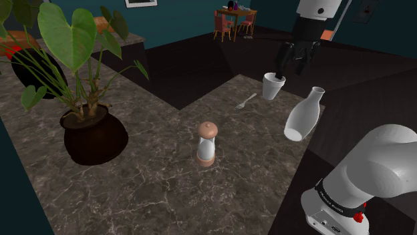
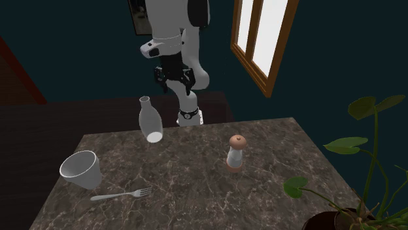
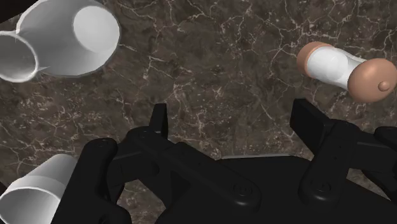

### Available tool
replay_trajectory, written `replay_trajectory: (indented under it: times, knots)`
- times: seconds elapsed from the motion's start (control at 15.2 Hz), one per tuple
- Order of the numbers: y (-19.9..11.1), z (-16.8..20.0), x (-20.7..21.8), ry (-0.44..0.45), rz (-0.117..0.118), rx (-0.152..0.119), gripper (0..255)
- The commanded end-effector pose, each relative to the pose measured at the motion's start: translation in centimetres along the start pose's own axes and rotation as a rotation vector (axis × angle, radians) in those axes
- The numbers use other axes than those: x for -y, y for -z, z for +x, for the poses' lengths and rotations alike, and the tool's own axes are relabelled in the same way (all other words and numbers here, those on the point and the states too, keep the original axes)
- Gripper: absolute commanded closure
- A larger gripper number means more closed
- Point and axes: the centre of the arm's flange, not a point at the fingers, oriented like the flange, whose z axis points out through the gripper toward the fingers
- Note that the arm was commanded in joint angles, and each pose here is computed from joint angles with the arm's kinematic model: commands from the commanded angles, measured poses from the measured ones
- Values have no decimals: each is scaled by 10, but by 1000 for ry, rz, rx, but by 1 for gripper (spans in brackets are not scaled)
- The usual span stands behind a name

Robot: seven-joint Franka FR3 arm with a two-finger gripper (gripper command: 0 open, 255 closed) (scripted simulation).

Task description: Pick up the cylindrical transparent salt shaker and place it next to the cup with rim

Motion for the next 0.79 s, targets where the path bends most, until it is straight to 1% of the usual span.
replay_trajectory:
  times: [0.0, 0.73]
  knots:
    - [0, 0, 0, 0, 0, 0, 0]
    - [-70, 18, 124, 35, 14, 16, 0]
